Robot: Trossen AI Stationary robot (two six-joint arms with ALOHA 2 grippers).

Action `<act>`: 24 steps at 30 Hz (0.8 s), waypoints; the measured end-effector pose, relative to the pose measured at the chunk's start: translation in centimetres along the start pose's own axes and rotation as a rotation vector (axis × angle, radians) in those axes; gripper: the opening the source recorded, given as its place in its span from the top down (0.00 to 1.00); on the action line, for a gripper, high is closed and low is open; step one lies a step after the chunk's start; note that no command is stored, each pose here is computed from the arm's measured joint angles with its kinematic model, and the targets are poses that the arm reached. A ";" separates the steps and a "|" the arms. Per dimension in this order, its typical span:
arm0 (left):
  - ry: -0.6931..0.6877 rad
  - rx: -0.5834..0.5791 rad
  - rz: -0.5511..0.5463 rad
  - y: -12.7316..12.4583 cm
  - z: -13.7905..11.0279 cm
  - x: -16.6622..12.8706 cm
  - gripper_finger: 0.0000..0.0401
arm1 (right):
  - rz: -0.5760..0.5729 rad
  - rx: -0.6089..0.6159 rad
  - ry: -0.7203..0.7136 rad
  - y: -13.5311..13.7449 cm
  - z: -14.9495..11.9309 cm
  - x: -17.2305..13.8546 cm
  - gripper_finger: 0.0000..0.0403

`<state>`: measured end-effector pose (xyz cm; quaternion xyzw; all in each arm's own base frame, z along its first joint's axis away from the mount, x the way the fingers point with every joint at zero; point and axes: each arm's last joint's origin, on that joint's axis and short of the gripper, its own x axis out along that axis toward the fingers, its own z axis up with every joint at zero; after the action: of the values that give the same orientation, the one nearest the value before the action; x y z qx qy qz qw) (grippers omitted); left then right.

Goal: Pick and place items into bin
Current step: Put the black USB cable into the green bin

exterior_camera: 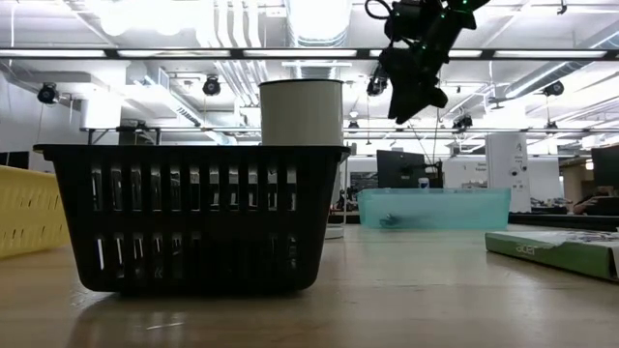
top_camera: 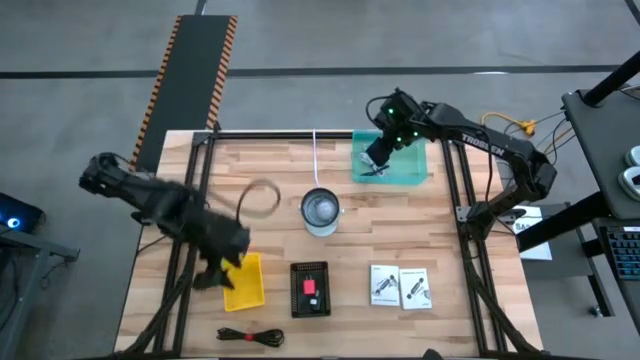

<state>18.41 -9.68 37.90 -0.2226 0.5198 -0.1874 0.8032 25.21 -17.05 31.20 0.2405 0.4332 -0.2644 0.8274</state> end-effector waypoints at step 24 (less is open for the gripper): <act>0.413 0.026 0.154 -6.2 -6.3 17.7 0.33 | 0.039 -0.047 -0.070 1.6 0.4 0.1 0.75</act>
<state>19.07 -25.27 25.70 -0.1291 0.6862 -0.1739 0.6944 26.59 -16.15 31.59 0.2198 0.4055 -0.2463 0.8524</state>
